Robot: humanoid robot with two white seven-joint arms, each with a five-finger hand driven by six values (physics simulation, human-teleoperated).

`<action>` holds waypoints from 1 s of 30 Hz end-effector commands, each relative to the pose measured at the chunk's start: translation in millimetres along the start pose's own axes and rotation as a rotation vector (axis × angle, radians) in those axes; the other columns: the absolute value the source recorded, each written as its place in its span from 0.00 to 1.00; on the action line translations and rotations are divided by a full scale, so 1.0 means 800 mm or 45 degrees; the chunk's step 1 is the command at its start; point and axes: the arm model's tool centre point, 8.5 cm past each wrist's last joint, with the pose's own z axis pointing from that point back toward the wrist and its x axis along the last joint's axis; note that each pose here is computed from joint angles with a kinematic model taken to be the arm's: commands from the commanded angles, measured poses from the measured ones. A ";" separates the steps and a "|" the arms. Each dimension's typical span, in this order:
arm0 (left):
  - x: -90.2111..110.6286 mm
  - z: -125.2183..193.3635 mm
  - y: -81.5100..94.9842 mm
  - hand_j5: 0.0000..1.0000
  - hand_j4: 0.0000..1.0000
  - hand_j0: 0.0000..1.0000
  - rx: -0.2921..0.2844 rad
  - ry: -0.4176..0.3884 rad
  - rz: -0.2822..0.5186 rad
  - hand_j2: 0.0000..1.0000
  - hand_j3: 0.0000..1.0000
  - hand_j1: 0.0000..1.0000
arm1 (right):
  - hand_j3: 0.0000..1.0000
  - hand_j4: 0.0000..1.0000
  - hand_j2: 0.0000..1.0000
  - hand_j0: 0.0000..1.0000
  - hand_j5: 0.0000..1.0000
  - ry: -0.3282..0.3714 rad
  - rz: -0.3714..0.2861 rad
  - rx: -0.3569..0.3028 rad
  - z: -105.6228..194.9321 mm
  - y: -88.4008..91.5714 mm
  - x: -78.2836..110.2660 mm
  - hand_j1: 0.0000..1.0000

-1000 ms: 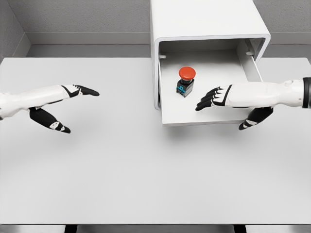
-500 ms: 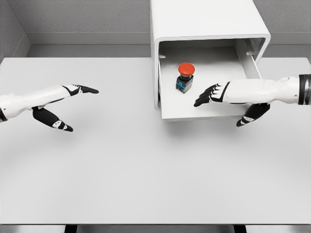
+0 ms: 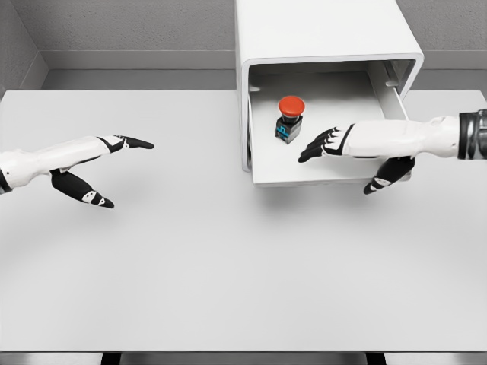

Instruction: Slide open multi-storey tabletop storage cabinets and put open load switch and slide close multi-storey tabletop storage cabinets

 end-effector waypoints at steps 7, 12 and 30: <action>0.000 -0.001 0.000 1.00 1.00 1.00 -0.008 0.005 -0.010 1.00 1.00 1.00 | 1.00 1.00 1.00 1.00 1.00 0.011 -0.024 -0.012 -0.006 -0.002 -0.010 1.00; 0.002 -0.003 0.000 1.00 1.00 1.00 -0.008 -0.002 -0.013 1.00 1.00 1.00 | 1.00 1.00 1.00 1.00 1.00 0.013 -0.029 -0.017 -0.011 -0.004 -0.015 1.00; 0.004 0.002 -0.003 1.00 1.00 1.00 -0.013 0.001 -0.016 1.00 1.00 1.00 | 1.00 1.00 1.00 1.00 1.00 0.055 -0.051 -0.042 -0.020 -0.014 -0.037 1.00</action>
